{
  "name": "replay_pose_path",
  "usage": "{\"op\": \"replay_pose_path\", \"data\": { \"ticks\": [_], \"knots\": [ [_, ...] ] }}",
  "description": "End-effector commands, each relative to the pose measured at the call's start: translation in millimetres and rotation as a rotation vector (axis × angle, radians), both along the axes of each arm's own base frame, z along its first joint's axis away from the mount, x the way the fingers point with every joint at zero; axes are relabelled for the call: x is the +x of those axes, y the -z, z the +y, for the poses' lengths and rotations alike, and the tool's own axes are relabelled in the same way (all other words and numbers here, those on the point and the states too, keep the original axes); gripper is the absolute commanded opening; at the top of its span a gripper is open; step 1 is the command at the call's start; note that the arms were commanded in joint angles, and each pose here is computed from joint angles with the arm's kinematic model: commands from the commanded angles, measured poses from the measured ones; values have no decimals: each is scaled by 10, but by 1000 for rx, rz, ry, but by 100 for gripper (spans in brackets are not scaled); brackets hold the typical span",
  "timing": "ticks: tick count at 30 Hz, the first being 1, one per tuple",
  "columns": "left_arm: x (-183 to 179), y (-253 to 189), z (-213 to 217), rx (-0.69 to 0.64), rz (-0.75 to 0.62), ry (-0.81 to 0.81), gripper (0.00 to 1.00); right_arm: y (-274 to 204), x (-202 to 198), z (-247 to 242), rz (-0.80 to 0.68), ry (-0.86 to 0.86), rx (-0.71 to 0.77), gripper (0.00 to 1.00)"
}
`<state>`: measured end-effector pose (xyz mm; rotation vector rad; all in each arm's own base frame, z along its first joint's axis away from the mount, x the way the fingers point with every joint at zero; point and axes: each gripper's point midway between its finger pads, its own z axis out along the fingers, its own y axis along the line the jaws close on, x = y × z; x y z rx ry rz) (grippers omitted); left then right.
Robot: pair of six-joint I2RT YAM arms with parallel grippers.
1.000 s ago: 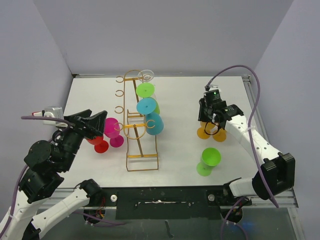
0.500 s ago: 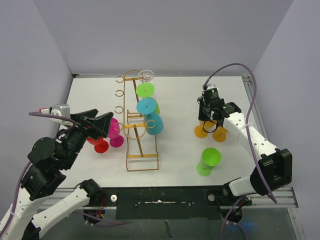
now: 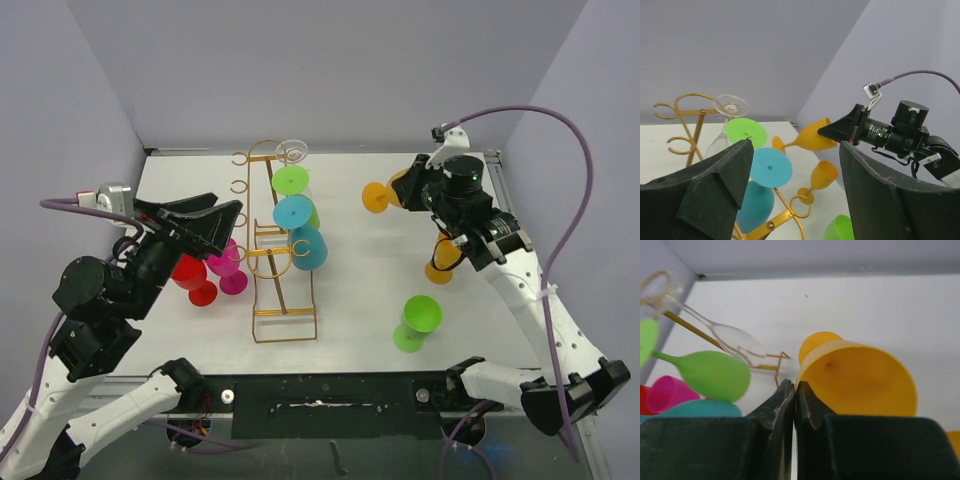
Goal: Place the wine glass upside down on the wine glass rack
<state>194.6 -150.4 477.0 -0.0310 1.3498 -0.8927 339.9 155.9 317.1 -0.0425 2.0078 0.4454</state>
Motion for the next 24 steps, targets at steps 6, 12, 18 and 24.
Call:
{"op": "replay_pose_path", "data": {
  "ticks": [6, 12, 18, 24],
  "knots": [
    [-55, -699, -377, -316, -55, 214, 67, -1892, -431, 226, -597, -104, 309, 0],
    [171, -789, -450, -462, 50, 193, 67, -2354, -676, 332, -799, -160, 391, 0],
    [364, -942, -661, -563, 86, 234, 64, -2564, -839, 384, -935, -207, 456, 0],
    [668, -1062, -990, -629, 125, 275, 61, -2641, -922, 498, -1024, -262, 453, 0]
  ]
}}
